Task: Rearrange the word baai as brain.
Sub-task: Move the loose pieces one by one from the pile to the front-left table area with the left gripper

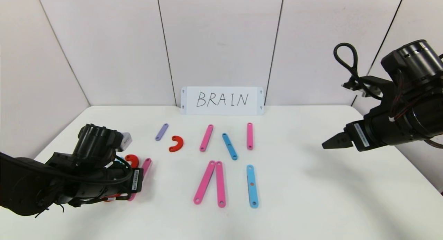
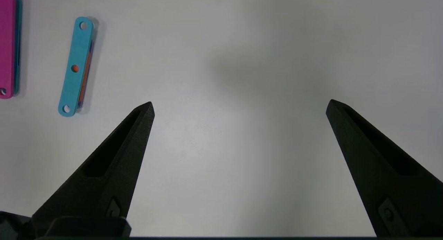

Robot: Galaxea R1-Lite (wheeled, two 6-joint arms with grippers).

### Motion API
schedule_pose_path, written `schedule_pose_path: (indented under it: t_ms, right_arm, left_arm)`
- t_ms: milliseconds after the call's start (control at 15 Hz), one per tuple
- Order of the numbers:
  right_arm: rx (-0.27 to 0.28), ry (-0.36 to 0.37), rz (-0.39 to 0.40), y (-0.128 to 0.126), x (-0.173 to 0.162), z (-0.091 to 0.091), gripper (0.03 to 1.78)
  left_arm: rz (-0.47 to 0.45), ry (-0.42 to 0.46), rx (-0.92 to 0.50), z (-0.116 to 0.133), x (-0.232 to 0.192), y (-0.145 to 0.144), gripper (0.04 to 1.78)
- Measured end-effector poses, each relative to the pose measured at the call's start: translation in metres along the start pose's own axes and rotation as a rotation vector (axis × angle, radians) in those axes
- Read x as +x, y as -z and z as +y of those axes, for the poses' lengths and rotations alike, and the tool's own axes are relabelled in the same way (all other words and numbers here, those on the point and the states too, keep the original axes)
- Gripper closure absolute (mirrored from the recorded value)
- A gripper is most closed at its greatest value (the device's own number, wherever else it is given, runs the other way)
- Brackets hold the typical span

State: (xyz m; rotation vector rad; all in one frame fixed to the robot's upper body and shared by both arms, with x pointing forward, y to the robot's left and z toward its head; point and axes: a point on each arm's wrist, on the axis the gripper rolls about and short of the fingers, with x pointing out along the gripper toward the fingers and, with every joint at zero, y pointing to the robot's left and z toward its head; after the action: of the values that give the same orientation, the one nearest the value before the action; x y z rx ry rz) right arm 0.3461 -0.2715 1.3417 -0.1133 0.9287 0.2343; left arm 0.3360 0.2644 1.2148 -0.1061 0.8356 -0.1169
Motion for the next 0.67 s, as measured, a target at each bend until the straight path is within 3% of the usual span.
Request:
schedule_pose_path:
  t_ms: [400, 667]
  right_arm:
    - [0.0, -0.001, 0.001, 0.0, 0.0, 0.0, 0.07]
    - [0.0, 0.0, 0.001, 0.001, 0.0, 0.0, 0.07]
  left_arm:
    - [0.031, -0.004, 0.009, -0.003, 0.008, 0.005, 1.55]
    - [-0.014, 0.013, 0.012, -0.004, 0.019, 0.004, 1.55]
